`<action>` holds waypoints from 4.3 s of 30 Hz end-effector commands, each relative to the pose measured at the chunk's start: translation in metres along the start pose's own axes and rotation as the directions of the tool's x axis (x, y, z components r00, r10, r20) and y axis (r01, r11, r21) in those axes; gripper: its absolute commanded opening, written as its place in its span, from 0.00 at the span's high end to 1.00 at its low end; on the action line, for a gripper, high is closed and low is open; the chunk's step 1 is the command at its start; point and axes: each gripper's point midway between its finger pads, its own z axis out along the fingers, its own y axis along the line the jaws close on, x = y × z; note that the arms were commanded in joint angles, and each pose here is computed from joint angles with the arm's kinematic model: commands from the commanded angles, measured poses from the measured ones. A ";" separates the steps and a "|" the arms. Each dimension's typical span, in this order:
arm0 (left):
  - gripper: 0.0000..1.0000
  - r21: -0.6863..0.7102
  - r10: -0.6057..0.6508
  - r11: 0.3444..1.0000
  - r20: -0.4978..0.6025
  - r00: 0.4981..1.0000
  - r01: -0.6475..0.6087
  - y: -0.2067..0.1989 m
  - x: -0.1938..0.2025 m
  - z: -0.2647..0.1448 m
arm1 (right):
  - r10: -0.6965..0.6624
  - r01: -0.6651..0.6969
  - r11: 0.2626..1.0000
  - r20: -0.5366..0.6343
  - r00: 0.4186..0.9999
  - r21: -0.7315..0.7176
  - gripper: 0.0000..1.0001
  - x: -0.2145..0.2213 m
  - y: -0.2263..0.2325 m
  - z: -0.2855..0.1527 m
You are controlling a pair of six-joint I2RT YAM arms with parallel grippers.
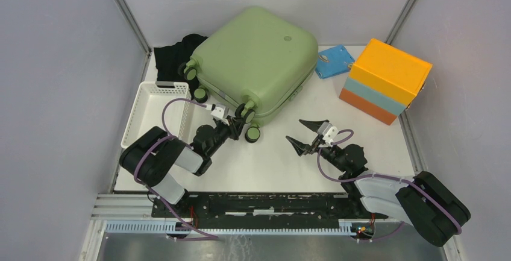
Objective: Open, take out, and arrange the luggage
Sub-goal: Adjust the luggage at the center of the board.
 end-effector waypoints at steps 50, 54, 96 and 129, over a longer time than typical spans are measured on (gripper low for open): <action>0.98 0.337 -0.355 0.867 -0.098 0.930 0.367 -0.071 -0.014 -0.013 | 0.036 -0.056 0.994 -0.198 0.980 -0.093 0.24 0.067 0.037 -0.048; 0.98 0.350 -0.371 0.854 -0.112 0.922 0.386 -0.080 -0.014 -0.012 | 0.022 -0.045 0.993 -0.205 0.978 -0.106 0.24 0.069 0.040 -0.047; 0.96 0.340 -0.414 0.812 -0.237 0.879 0.474 -0.113 0.002 -0.003 | -0.030 0.006 0.992 -0.194 0.980 -0.123 0.24 0.067 0.043 -0.045; 0.79 0.200 -0.425 0.851 -0.279 0.861 0.485 -0.097 0.011 -0.003 | -0.079 0.053 0.992 -0.231 0.970 -0.116 0.24 0.076 0.041 -0.047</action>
